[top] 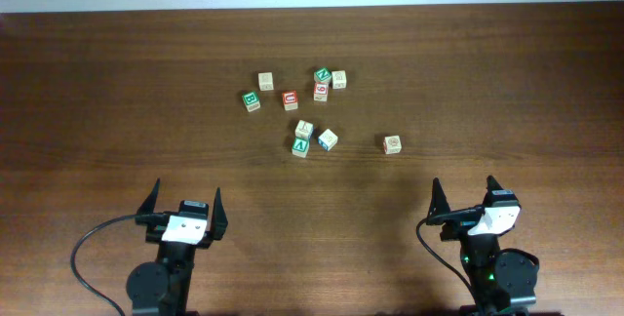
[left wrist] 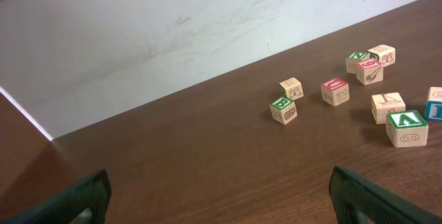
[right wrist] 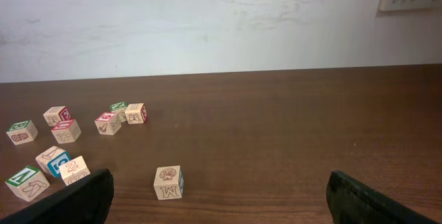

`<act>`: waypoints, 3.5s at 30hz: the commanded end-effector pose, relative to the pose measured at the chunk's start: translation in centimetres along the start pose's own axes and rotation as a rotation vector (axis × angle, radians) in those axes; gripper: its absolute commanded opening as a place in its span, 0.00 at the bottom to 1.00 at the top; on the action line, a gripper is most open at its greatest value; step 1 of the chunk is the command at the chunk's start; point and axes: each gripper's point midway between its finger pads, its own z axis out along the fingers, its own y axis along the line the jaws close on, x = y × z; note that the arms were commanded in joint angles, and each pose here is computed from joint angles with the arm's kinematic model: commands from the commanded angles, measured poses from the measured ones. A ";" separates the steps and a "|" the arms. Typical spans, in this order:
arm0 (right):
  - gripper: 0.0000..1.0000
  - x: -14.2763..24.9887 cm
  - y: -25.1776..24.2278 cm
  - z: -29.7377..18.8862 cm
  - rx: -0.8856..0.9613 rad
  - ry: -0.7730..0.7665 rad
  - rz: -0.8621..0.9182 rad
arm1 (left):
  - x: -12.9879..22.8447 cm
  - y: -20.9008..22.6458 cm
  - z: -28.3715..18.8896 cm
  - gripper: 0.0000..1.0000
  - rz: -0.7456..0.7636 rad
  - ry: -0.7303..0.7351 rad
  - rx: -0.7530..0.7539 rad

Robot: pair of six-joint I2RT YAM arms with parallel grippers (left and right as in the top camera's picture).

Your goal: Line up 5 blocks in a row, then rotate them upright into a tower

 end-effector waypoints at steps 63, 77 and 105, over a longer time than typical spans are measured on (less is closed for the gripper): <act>0.98 0.3 -0.3 0.0 0.012 0.002 0.003 | 0.3 0.1 0.0 0.99 0.014 0.003 -0.010; 0.98 -0.2 -0.3 0.0 0.012 -0.019 0.003 | -0.2 -0.7 0.0 0.99 0.015 -0.020 0.037; 0.98 -9.0 2.7 0.9 -0.120 -0.007 -0.002 | -7.1 1.9 1.7 0.99 -0.087 0.038 0.065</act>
